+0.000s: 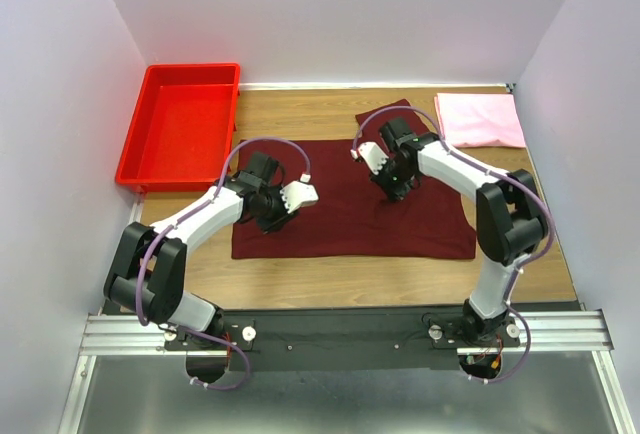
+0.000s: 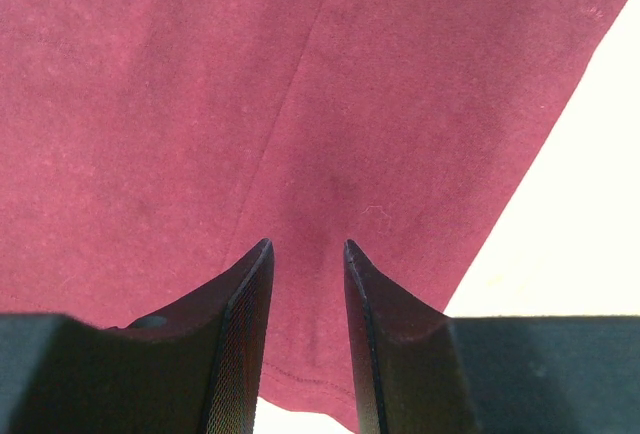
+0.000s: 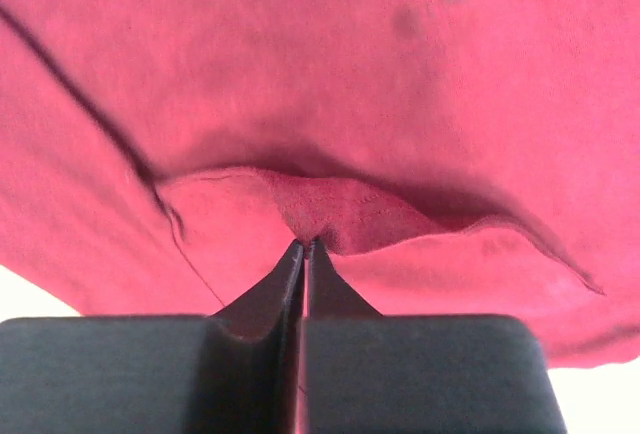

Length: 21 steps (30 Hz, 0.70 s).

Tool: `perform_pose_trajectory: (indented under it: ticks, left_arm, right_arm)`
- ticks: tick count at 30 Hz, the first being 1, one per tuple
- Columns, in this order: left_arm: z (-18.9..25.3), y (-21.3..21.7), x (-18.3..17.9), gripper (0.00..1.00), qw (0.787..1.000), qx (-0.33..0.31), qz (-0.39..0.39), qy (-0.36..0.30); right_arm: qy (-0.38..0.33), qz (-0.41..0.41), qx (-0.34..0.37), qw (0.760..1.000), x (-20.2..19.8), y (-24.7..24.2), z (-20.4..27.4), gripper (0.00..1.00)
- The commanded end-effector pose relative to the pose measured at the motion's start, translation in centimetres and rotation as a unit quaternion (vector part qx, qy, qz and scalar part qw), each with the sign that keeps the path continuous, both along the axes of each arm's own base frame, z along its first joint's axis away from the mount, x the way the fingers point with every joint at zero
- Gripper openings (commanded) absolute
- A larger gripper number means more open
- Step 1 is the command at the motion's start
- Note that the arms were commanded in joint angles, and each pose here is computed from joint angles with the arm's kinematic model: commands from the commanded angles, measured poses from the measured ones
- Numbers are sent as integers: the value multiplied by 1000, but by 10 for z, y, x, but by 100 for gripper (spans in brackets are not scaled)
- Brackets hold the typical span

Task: Fold and stack the t-shirts
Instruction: Fold the tshirt

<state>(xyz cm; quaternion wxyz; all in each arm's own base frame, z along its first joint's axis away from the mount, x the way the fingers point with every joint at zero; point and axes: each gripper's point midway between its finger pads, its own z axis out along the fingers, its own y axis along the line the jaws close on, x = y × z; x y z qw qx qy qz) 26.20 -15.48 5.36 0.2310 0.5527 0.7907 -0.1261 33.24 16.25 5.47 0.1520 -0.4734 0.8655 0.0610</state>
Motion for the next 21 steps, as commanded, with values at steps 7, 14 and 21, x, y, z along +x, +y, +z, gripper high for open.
perform_pose_trajectory:
  ticks: [7, 14, 21]
  left_arm:
    - [13, 15, 21, 44, 999, -20, 42, -3]
    - [-1, 32, 29, 44, 998, 23, 54, 4]
    - [-29, 51, 22, 42, 994, 83, 56, 32]
  right_arm:
    - [-55, -43, -8, 998, 20, -2, 31, 52]
    - [-44, -84, -46, 994, -6, -68, 35, 56]
    - [9, -91, -103, 990, -33, -121, -1, 52]
